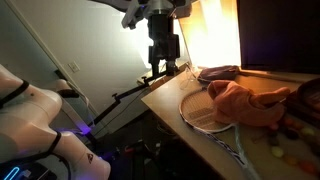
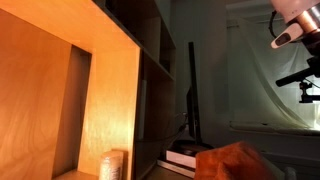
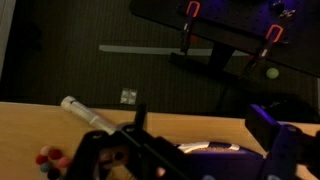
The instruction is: Put the towel on the tennis racket then move the racket to the left
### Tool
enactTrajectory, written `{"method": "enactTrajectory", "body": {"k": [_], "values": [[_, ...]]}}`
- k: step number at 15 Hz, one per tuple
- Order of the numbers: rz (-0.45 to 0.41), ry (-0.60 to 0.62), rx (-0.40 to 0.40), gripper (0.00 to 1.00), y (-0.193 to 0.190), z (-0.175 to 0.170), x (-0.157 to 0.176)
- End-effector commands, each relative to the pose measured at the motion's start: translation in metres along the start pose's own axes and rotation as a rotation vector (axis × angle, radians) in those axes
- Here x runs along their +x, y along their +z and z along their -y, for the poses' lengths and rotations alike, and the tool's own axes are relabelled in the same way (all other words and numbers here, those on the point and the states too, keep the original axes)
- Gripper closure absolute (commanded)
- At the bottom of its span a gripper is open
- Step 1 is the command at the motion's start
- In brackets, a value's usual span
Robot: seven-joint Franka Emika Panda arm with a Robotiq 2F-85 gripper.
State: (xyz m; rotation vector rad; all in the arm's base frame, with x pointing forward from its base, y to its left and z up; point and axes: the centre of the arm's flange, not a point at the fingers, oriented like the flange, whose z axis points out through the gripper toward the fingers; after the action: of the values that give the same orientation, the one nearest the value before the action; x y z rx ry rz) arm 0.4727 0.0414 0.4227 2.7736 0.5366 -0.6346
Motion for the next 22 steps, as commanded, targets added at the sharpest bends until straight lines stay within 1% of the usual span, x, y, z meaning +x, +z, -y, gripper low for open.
{"method": "enactTrajectory", "body": {"k": [1, 4, 5, 7, 9, 10, 11, 14, 17, 22], "values": [[-0.087, -0.078, 0.002, 0.0, -0.006, 0.0, 0.014], [-0.245, -0.123, -0.04, 0.0, -0.018, -0.001, 0.025], [-0.314, -0.144, -0.059, 0.0, -0.022, -0.001, 0.028], [-0.401, -0.177, -0.094, 0.0, -0.03, 0.0, 0.037], [-0.458, -0.221, -0.108, 0.0, -0.034, 0.0, 0.046], [-0.466, -0.251, -0.107, 0.0, -0.036, 0.0, 0.051], [-0.452, -0.279, -0.087, 0.0, -0.039, 0.0, 0.056], [-0.434, -0.324, -0.059, 0.0, -0.046, -0.005, 0.072], [-0.416, -0.345, -0.061, 0.0, -0.052, -0.01, 0.089], [-0.374, -0.325, -0.046, 0.0, -0.055, -0.018, 0.12]]}}
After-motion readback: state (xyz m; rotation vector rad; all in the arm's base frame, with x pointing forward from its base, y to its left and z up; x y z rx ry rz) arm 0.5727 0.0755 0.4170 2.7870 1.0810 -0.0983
